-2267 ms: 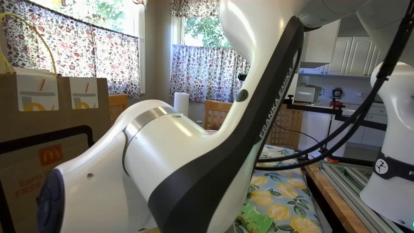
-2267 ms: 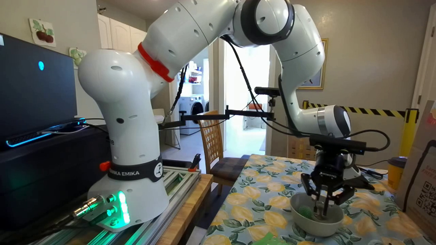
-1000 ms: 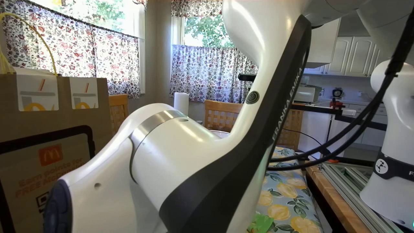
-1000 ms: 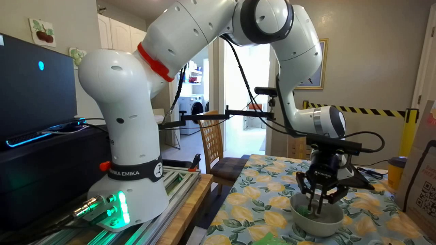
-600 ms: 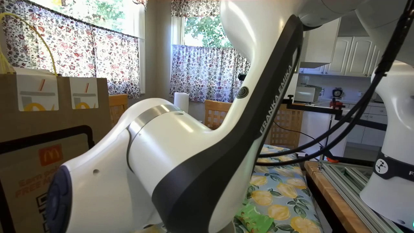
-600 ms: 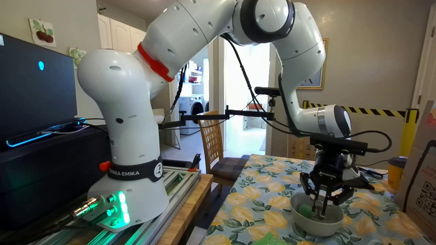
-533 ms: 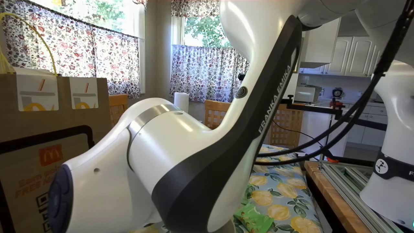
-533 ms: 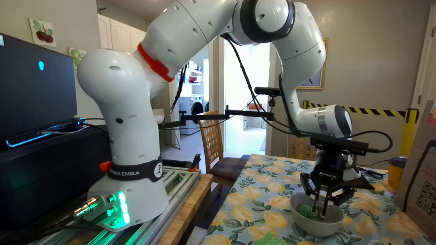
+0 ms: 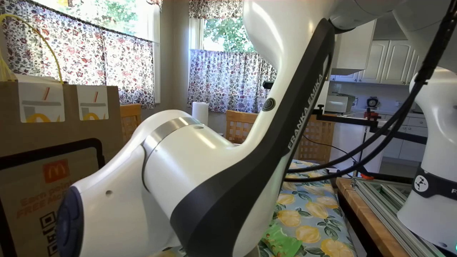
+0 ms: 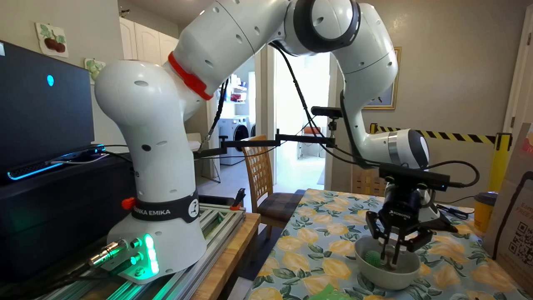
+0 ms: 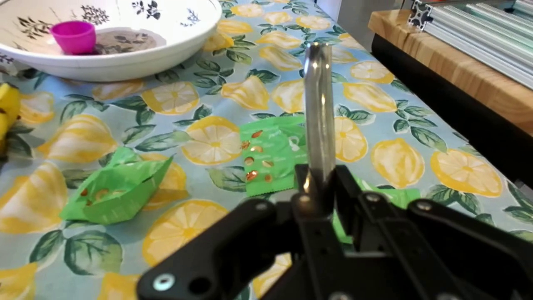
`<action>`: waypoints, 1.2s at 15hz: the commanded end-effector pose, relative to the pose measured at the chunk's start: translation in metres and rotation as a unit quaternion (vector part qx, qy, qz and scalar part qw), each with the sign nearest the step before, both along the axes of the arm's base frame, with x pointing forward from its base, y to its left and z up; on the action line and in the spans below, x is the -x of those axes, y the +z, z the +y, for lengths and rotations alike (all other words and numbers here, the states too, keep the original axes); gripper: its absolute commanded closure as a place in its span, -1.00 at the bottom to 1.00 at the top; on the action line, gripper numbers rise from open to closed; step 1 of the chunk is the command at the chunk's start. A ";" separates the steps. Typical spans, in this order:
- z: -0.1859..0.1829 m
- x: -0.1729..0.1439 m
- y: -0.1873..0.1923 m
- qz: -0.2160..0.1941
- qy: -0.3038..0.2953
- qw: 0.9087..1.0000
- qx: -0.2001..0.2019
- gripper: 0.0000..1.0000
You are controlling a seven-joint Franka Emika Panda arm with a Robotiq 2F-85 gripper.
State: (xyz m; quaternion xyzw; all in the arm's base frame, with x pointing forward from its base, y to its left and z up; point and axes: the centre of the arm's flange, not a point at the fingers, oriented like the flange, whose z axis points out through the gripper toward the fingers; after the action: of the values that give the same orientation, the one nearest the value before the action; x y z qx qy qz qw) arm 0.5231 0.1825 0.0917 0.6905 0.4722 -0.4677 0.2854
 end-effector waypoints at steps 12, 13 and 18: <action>0.025 -0.003 0.002 -0.030 0.015 0.999 -0.016 0.91; 0.025 -0.006 0.002 -0.035 0.009 0.999 -0.022 0.91; 0.024 -0.014 0.006 -0.059 -0.010 0.997 -0.049 0.91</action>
State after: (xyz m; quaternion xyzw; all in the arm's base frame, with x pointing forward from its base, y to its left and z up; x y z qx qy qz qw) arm 0.5325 0.2070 0.0937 0.7168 0.4789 -0.4161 0.2894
